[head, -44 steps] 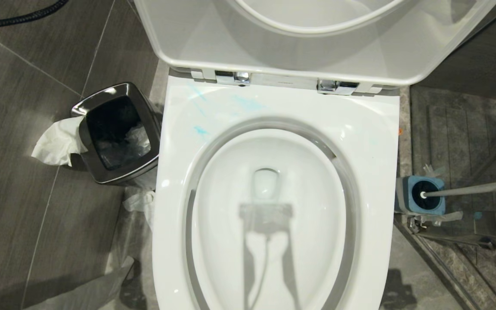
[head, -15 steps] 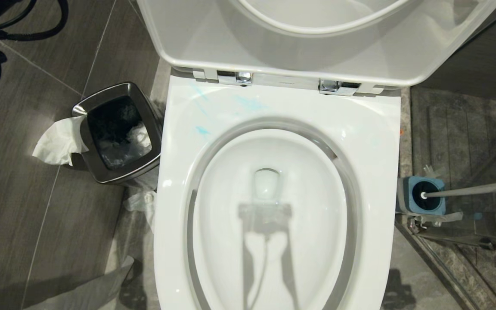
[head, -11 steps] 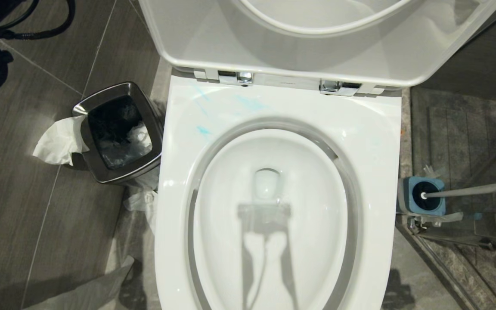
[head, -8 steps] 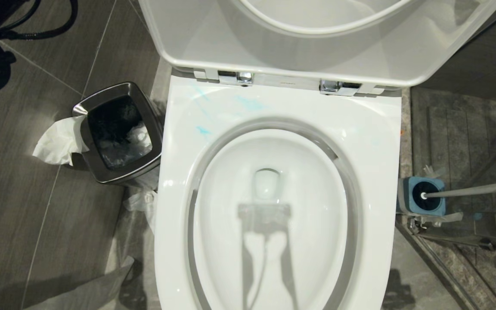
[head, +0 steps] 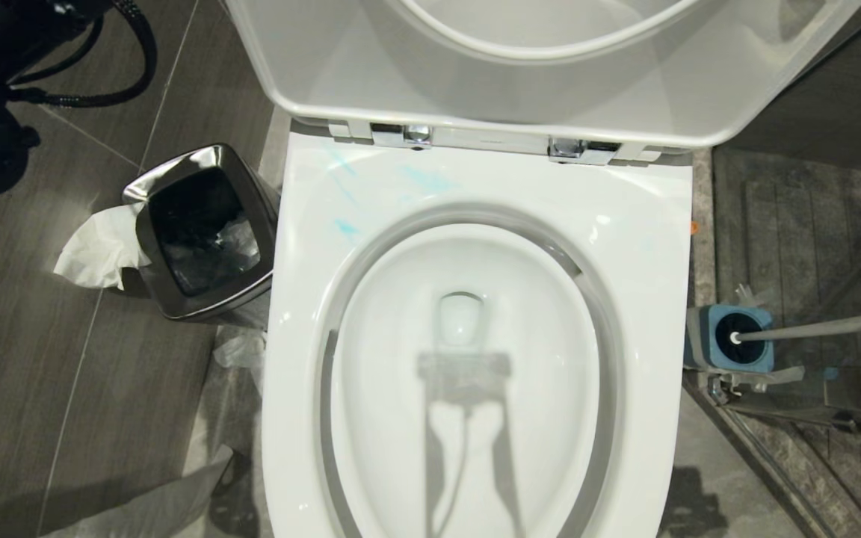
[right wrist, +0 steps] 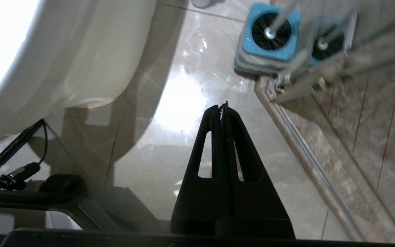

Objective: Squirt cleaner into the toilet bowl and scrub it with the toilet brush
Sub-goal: Close the toilet lid

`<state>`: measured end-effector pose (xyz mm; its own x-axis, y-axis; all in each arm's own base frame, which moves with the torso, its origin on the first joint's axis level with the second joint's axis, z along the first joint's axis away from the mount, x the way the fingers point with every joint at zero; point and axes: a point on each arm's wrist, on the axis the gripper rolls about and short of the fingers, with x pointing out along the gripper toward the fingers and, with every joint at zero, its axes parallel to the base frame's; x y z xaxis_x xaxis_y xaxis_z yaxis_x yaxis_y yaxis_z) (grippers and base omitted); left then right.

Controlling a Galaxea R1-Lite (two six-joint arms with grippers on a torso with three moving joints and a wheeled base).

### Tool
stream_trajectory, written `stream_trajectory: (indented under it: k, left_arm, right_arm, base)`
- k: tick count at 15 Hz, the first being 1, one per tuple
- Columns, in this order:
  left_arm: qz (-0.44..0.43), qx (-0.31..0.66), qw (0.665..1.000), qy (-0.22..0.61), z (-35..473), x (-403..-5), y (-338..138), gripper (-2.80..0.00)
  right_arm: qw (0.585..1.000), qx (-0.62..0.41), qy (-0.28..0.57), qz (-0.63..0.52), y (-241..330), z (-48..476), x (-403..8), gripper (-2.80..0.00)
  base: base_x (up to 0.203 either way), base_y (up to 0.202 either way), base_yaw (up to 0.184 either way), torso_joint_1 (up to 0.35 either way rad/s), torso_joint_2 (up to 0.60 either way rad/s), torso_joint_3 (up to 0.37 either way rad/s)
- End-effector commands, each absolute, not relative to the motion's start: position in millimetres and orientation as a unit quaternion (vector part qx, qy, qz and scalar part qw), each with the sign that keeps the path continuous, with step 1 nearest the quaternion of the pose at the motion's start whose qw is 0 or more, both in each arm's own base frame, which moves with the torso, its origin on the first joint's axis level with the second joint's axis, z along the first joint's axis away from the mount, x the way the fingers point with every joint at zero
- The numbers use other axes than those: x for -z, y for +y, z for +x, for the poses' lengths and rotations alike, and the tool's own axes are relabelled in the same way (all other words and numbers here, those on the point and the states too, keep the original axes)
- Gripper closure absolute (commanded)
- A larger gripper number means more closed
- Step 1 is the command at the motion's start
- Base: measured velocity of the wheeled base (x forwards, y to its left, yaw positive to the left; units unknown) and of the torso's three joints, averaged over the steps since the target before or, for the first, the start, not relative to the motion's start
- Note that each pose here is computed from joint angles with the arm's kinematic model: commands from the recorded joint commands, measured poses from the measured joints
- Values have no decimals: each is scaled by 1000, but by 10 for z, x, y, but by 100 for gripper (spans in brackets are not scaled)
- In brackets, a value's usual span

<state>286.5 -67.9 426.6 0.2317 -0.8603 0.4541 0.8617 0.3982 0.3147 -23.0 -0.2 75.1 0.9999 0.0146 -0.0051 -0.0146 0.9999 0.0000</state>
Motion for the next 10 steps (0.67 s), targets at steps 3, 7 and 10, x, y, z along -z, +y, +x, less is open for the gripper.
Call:
stream_trajectory:
  k: [3, 7, 10]
  left_arm:
    - [2, 542, 788, -290, 2749, -4313, -567, 0]
    - [12, 558, 780, -282, 2741, -4299, -575, 0]
    - [17, 569, 774, -277, 2734, -4295, -591, 0]
  right_arm:
    - [1000, -7, 2, 0, -2, -229, -752, 0]
    - [1000, -7, 2, 0, -2, -229, -753, 0]
    - [1000, -6, 2, 0, -1, -229, -753, 0]
  base:
    - [0, 0, 0, 0, 0, 0]
    - [0, 0, 0, 0, 0, 0]
    - [0, 0, 0, 0, 0, 0]
